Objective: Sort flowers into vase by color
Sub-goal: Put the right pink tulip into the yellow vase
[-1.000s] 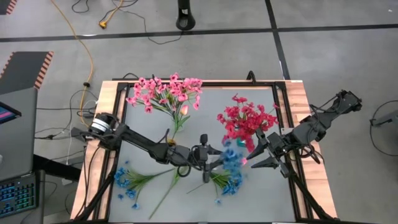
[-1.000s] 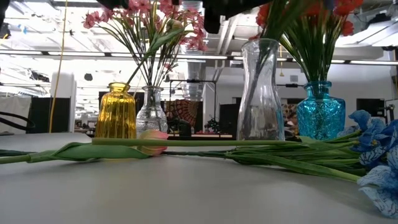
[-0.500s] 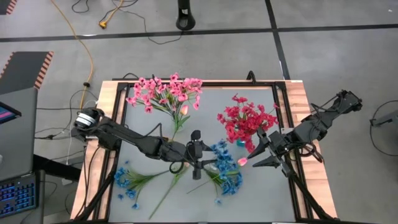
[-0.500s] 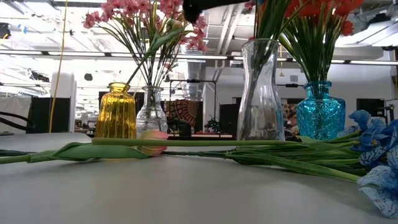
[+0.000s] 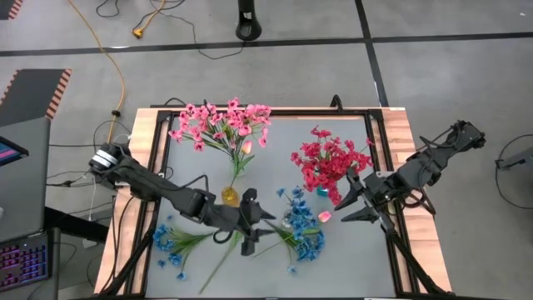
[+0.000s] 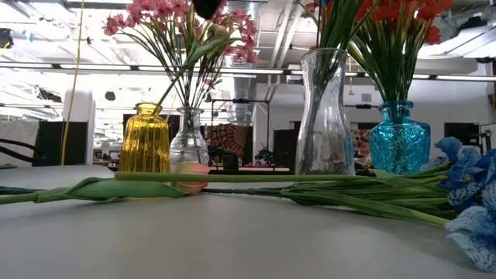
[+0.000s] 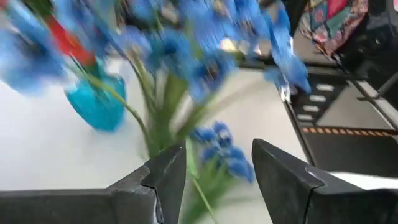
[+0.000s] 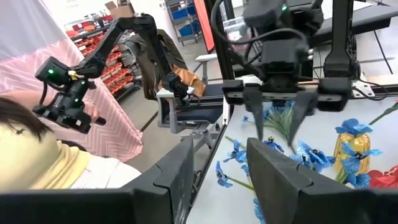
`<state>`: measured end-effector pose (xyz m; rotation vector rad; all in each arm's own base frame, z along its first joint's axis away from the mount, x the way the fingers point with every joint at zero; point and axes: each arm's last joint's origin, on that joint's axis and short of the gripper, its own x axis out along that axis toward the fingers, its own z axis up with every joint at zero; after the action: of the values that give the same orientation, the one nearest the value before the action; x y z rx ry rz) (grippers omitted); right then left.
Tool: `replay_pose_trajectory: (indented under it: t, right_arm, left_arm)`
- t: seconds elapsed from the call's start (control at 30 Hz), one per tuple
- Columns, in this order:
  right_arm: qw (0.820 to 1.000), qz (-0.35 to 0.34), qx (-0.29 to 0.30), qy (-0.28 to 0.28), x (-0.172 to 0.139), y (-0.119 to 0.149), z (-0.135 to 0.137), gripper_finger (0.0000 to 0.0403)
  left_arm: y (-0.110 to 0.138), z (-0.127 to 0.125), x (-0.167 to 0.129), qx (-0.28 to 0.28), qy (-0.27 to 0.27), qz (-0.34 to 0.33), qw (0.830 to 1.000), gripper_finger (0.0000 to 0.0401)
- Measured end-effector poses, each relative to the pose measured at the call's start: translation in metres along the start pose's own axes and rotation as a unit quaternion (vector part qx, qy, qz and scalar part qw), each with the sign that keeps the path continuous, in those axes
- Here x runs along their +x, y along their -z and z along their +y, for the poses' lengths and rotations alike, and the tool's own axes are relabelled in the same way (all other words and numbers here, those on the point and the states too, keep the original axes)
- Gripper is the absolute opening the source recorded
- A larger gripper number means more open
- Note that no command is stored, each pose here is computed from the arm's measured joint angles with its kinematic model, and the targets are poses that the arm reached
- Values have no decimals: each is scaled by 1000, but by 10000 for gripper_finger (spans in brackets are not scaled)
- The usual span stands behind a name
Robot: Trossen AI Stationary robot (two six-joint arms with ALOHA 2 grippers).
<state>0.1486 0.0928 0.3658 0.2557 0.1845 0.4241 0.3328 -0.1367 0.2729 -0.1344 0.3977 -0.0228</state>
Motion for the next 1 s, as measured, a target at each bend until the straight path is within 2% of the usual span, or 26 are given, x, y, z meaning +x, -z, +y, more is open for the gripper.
replay_pose_trajectory:
  t: [0.4,0.73,1.0]
  right_arm:
    - [1000,27,-4,8,1,5,-2,177]
    - [999,34,-5,10,3,7,-2,177]
    - [999,42,-5,13,6,9,-2,177]
  left_arm:
    - [29,-33,-4,-93,15,54,994,171]
    - [75,-47,32,-135,12,115,984,171]
    - [109,-42,56,-124,-19,156,980,171]
